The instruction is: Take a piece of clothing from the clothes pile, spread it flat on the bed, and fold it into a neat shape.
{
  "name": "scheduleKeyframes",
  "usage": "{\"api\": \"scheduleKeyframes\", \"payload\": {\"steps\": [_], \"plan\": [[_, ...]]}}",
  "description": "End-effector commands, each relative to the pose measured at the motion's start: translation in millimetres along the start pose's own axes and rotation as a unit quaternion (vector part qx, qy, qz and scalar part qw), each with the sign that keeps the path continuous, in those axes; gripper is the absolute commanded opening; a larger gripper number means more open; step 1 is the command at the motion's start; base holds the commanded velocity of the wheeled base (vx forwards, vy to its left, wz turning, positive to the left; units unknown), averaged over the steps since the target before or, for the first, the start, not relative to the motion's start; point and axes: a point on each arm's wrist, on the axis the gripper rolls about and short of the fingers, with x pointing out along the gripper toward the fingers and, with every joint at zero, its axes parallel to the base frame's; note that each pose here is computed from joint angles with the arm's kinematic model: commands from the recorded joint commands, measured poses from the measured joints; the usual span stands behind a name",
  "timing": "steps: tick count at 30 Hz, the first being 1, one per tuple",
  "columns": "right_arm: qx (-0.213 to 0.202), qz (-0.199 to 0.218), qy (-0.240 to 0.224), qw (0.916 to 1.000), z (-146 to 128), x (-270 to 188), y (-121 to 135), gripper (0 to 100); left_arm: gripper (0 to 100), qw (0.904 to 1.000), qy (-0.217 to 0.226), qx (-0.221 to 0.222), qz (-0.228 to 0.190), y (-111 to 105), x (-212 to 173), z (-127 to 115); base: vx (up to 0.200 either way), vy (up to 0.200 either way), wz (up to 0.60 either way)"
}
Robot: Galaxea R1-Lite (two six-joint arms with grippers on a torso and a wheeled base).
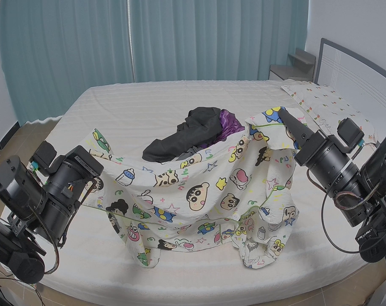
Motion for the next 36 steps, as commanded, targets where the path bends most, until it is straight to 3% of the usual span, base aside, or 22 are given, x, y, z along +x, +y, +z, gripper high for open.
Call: {"api": "scheduleKeyframes", "payload": {"steps": [1,36], "plan": [[0.002,0.005,-0.008,1.0000,2,0,1,0,0,1.0000,-0.002,-0.001,-0.001,0,0,1,0.000,0.200,0.00],[0.001,0.005,-0.012,0.9999,4,0,2,0,0,0.9998,-0.019,0.000,-0.005,-3,-4,11,0.000,0.200,0.00]]}}
